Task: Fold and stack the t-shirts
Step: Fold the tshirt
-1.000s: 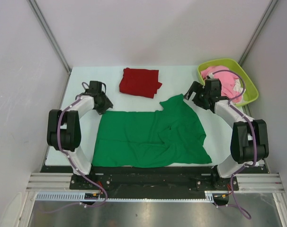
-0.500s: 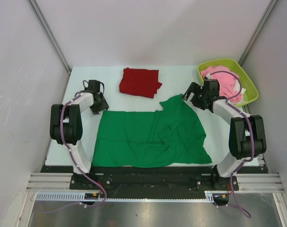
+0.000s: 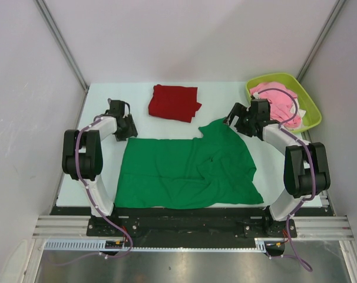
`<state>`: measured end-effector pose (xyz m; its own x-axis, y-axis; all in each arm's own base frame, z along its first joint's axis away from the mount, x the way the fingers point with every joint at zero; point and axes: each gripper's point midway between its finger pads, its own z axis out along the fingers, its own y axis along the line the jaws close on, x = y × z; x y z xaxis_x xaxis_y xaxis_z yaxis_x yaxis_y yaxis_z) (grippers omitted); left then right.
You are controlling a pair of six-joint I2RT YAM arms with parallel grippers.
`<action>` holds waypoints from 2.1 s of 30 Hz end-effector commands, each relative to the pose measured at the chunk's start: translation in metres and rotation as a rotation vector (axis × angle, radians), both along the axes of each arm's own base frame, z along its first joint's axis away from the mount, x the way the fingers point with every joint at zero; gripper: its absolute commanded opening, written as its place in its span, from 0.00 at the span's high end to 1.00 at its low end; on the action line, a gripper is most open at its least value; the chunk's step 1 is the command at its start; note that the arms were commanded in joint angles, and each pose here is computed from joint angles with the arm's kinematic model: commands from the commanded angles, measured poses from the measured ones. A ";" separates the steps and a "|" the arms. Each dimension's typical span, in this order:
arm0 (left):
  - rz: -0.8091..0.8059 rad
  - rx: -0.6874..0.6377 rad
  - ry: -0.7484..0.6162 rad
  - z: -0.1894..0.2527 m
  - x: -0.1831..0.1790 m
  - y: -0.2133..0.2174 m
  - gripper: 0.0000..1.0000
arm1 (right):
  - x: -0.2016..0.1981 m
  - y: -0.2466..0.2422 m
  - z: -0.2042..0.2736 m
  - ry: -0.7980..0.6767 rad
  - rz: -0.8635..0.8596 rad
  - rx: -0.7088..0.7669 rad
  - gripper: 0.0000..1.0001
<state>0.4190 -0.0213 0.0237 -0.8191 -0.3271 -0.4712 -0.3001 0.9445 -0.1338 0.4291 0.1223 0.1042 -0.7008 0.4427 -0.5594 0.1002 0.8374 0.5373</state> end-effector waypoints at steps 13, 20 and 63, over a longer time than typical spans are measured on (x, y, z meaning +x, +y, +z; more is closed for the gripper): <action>-0.132 -0.033 -0.026 0.005 -0.003 -0.024 0.64 | 0.014 0.002 0.009 -0.036 0.016 0.019 0.03; -0.124 -0.018 -0.017 0.002 -0.005 -0.021 0.94 | 0.026 -0.005 -0.004 -0.008 -0.010 0.020 0.03; -0.087 -0.020 -0.001 0.001 -0.007 -0.013 1.00 | 0.089 0.022 -0.107 0.193 0.041 -0.044 0.84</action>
<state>0.4136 -0.0391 0.0182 -0.8457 -0.2770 -0.4561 -0.2261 0.9602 -0.1638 0.5362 0.1467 0.0275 -0.7621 0.4253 -0.4882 0.1350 0.8419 0.5225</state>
